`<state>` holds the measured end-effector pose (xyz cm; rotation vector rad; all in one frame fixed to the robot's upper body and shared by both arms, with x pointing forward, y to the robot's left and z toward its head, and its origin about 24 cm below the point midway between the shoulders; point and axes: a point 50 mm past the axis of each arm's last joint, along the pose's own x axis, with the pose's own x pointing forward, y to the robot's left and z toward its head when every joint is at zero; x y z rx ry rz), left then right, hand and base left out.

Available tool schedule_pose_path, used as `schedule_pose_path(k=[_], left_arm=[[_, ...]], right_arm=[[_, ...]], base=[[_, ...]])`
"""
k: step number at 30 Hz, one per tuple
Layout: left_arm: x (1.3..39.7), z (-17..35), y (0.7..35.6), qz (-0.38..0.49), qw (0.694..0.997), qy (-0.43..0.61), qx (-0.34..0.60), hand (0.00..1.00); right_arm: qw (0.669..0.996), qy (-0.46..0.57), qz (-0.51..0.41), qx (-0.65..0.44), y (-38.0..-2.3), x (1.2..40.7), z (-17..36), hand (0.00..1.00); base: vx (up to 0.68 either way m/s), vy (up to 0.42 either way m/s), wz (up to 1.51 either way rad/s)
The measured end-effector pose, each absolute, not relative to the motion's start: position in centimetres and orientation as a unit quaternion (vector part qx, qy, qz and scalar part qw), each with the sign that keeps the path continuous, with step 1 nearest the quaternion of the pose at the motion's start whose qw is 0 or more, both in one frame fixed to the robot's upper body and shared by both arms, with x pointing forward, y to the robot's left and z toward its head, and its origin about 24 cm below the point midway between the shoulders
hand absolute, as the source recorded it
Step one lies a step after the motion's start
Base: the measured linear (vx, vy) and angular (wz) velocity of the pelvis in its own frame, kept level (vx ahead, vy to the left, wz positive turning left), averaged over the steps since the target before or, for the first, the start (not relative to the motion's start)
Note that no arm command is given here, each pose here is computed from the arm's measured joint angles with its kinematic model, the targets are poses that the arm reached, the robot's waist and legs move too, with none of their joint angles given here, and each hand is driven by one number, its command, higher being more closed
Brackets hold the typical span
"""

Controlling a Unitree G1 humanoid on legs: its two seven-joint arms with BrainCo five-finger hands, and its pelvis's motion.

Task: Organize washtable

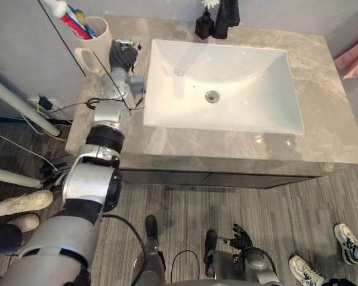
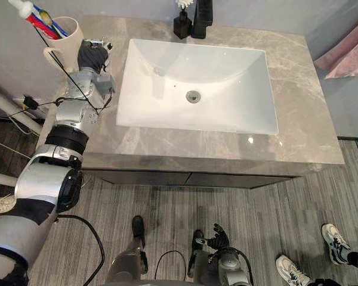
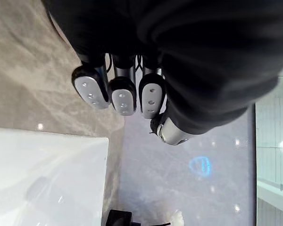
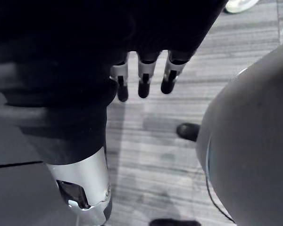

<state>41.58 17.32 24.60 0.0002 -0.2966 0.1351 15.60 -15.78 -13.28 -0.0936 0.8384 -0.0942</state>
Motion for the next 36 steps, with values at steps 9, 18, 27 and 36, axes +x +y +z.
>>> schedule_pose_path(k=[9, 18, 27, 36], left_arm=[[39.9, 21.2, 18.0, 0.060, 0.986, -0.153, 0.011, 1.00], [40.1, 20.2, 18.9, 0.086, 0.987, -0.135, 0.018, 1.00], [41.0, 22.2, 19.5, 0.108, 0.985, -0.136, -0.009, 1.00], [41.3, 23.3, 19.2, 0.107, 0.984, -0.139, -0.011, 1.00]], right_arm=[[0.910, 0.409, -0.045, -0.045, -15.8, 15.6, -13.3, 0.00], [0.908, 0.415, -0.045, -0.048, -15.8, 15.5, -13.5, 0.00], [0.906, 0.418, -0.045, -0.047, -15.8, 15.3, -13.6, 0.00], [0.908, 0.415, -0.030, -0.052, -15.2, 15.4, -13.5, 0.00]], base=[[0.02, 0.018, 0.06], [0.00, 0.001, 0.02], [0.01, -0.001, 0.00], [0.02, -0.002, -0.04]])
